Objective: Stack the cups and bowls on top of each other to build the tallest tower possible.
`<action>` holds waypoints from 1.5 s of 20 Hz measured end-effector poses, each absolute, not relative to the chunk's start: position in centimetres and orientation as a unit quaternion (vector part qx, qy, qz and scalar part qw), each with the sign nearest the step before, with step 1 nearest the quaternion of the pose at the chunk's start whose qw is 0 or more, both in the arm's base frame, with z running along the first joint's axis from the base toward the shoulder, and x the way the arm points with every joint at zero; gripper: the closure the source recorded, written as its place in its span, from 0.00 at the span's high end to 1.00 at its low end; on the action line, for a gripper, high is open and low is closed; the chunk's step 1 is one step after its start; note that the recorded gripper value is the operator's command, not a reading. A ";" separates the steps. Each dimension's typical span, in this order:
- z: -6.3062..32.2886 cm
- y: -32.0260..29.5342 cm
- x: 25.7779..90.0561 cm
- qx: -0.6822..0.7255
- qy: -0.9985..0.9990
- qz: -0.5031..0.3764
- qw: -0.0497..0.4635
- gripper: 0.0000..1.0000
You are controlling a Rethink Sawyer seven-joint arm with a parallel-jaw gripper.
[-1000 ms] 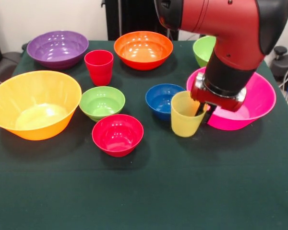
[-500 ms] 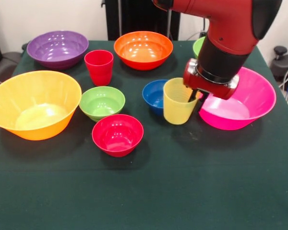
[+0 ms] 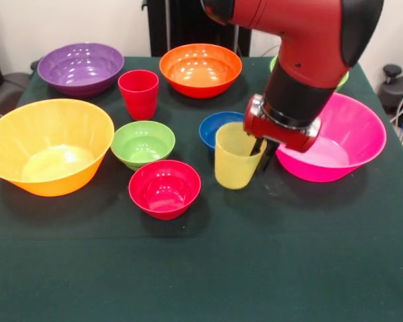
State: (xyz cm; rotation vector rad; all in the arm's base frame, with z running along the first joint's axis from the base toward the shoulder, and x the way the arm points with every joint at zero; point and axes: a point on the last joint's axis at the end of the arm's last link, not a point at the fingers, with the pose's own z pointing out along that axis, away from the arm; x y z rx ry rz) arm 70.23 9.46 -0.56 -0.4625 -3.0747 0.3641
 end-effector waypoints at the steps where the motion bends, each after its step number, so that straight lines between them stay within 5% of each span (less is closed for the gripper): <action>1: -0.9 9.4 70.4 -0.147 -0.982 0.116 0.002 0.00; 7: -3.7 9.0 72.0 -0.140 -0.983 0.115 -0.022 0.00; 30: -3.4 8.0 74.9 -0.153 -0.982 0.100 -0.045 0.00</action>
